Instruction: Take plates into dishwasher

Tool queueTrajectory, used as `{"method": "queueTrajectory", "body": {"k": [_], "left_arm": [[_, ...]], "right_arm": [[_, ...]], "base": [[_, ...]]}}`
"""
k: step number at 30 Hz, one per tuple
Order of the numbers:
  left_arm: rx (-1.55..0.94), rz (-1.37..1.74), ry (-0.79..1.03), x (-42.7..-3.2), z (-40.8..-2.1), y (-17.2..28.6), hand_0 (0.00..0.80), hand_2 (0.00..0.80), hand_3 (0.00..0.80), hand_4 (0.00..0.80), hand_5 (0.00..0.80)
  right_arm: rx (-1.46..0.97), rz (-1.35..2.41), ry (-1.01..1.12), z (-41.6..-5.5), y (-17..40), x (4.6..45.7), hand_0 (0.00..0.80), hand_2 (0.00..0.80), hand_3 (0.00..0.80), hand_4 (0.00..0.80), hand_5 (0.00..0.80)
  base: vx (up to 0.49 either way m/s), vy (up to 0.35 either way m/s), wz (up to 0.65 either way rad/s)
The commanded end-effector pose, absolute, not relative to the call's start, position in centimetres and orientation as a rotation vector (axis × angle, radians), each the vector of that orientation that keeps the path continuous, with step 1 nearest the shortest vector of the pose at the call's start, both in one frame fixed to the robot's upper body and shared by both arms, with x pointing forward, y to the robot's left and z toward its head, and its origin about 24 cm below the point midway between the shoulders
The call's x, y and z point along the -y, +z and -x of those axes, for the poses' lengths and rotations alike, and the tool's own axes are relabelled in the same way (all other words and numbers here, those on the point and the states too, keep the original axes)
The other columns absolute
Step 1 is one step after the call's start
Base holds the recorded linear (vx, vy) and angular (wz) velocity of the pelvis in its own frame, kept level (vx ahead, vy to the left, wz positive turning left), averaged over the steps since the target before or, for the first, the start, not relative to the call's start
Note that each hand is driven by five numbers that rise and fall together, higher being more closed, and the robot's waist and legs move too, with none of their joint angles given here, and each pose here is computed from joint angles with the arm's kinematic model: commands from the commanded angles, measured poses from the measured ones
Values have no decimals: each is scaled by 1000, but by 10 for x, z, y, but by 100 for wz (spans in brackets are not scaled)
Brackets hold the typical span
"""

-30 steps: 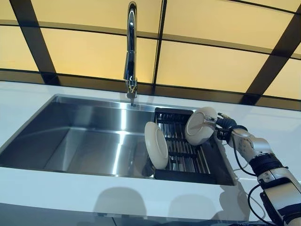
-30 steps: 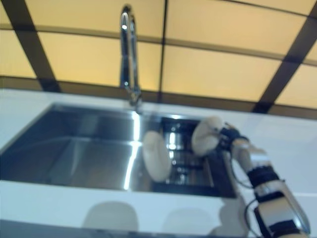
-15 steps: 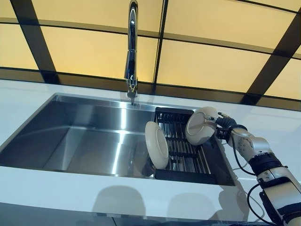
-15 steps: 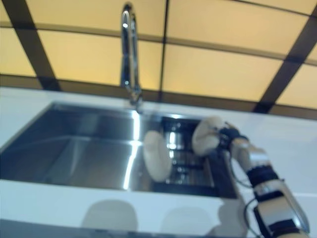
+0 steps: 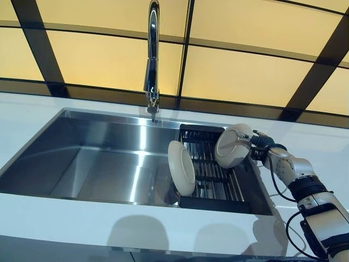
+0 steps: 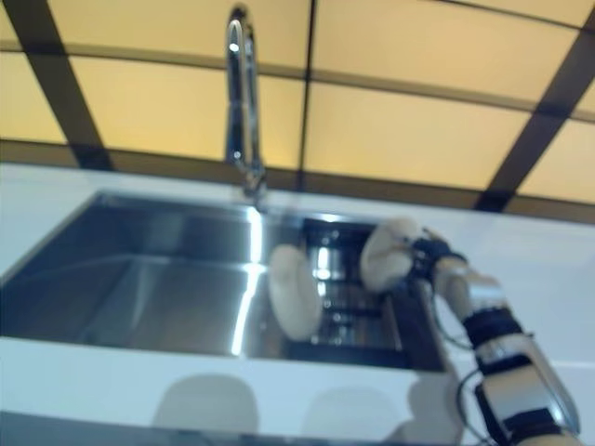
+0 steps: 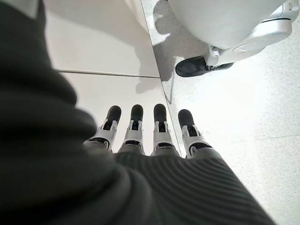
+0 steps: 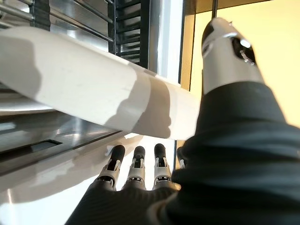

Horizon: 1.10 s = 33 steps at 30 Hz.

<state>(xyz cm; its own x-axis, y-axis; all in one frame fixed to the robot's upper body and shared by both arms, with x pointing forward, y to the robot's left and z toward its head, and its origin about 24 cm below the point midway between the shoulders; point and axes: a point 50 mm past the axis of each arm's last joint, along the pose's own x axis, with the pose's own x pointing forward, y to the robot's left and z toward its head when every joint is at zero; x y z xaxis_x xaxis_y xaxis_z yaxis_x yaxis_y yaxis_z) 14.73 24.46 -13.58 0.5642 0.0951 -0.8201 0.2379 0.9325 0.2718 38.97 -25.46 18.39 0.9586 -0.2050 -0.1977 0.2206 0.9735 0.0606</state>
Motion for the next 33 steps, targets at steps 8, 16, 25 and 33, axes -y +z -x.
{"method": "queueTrajectory", "body": {"k": [8,16,25,33], "left_arm": [[-927,-410,-94,-245,-164,-129,0,0,0,0,0],[-929,-414,-91,-247,-163,-129,0,0,0,0,0],[-927,-415,-86,-248,-164,-128,0,0,0,0,0],[-927,-414,-81,-249,-164,-127,0,0,0,0,0]], "right_arm": [[-214,-65,-131,-396,199,246,0,0,0,0,0],[-241,-25,-97,-395,195,246,0,0,0,0,0],[-245,-11,-88,-395,197,247,0,0,0,0,0],[-251,2,-92,-395,197,249,0,0,0,0,0]], "base": [[0,0,0],[0,0,0],[0,0,0],[0,0,0]]}}
